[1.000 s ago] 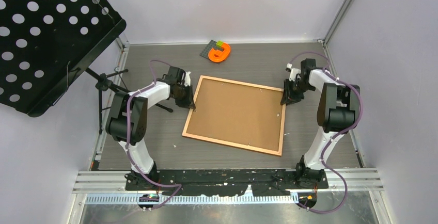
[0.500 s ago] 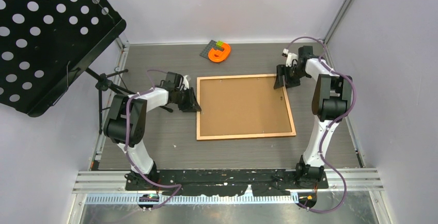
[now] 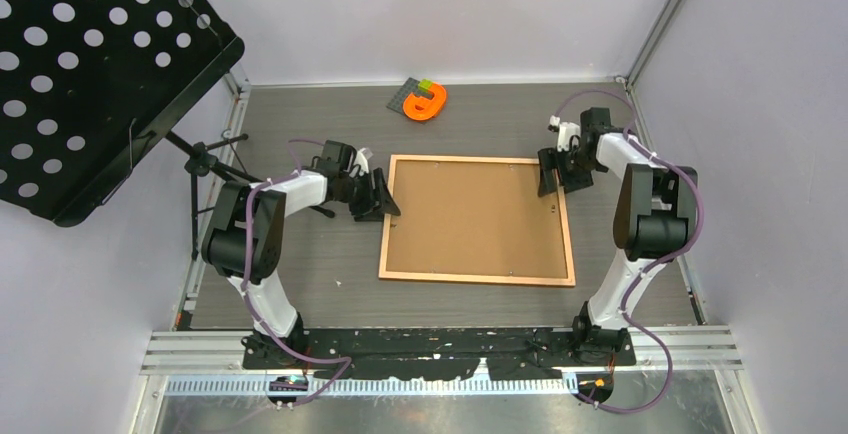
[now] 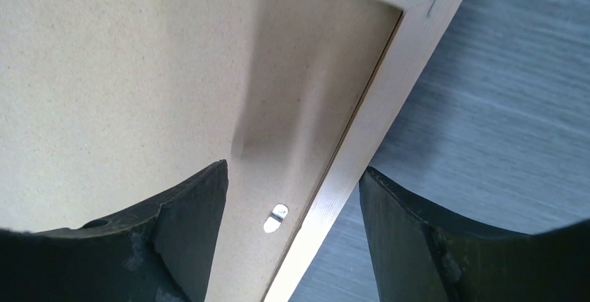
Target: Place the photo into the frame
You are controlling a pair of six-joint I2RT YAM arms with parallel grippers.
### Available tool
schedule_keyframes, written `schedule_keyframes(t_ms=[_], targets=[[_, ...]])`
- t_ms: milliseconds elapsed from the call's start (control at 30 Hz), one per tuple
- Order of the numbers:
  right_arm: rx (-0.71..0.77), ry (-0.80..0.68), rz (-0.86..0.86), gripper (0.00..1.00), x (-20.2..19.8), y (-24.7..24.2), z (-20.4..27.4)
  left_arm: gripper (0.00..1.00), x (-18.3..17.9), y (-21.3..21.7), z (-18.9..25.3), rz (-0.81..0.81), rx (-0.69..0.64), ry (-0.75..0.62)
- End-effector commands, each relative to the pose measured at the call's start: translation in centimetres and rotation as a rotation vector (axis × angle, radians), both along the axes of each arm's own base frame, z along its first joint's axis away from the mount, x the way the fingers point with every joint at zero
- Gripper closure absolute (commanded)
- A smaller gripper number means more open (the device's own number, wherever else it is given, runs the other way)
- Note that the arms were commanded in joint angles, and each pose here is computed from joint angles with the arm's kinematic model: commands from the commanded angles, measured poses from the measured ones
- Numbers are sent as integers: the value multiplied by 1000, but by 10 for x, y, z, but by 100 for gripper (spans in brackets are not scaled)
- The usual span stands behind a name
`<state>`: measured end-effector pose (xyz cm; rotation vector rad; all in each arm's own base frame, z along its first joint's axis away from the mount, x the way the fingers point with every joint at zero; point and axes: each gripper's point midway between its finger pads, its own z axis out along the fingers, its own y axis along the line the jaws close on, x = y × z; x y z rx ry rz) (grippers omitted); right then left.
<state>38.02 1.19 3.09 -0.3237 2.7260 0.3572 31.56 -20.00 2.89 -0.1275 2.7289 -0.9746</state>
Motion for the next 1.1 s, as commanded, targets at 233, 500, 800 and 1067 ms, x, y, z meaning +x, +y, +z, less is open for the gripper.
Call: schedule_keyframes(t_ms=[233,500,800,1067], targets=[[-41,-35,-39,13,-19,-21,18,42,-33,12,-34,-12,111,112],[-31,0,-28,22,-44,-18,13,42,-33,11,-37,-17,107,125],[-10,43,-38,34,-50,-14,-3,42,-32,10,-35,-19,104,119],[-12,46,-52,41,-45,-15,-6,43,-33,10,-38,-22,101,132]])
